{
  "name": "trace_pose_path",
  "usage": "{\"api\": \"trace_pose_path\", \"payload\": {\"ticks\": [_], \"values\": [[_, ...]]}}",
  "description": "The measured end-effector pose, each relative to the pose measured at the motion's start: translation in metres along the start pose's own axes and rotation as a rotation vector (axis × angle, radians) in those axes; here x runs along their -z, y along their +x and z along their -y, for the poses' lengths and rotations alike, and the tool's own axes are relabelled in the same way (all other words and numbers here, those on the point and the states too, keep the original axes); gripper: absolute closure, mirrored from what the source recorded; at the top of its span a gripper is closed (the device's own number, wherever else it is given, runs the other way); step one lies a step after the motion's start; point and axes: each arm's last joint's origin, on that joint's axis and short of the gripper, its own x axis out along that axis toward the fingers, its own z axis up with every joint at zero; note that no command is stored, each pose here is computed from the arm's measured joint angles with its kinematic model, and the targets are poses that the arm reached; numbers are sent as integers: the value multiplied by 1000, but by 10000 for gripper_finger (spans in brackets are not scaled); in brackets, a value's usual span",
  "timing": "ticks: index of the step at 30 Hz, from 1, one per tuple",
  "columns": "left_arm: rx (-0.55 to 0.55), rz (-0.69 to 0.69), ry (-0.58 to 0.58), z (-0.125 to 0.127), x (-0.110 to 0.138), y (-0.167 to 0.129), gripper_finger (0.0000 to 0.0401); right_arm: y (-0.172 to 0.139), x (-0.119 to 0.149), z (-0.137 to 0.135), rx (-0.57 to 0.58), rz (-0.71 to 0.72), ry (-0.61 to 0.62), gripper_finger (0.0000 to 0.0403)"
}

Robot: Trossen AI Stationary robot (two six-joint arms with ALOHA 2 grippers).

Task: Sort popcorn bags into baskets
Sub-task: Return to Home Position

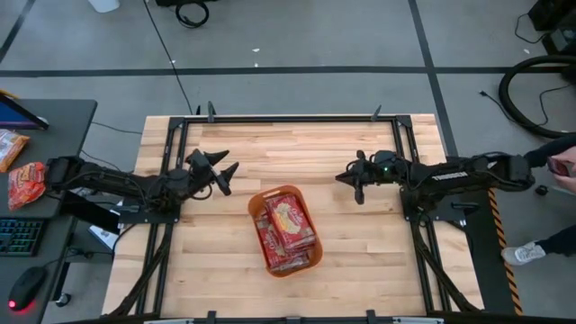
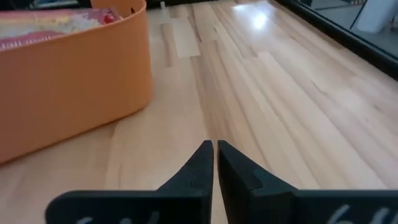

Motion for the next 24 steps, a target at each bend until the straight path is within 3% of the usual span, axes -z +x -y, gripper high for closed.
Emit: {"api": "trace_pose_path", "payload": {"ticks": [10,16,24], "values": [[100,28,110,8,-7,-15,115,-21,-7,-3,-4,53,105,396],[167,17,138,7,-9,-28,115,-35,8,-3,64,139,163,385],[222,44,151,4,-16,-40,115,-46,-2,-8,-46,285,181,389]]}}
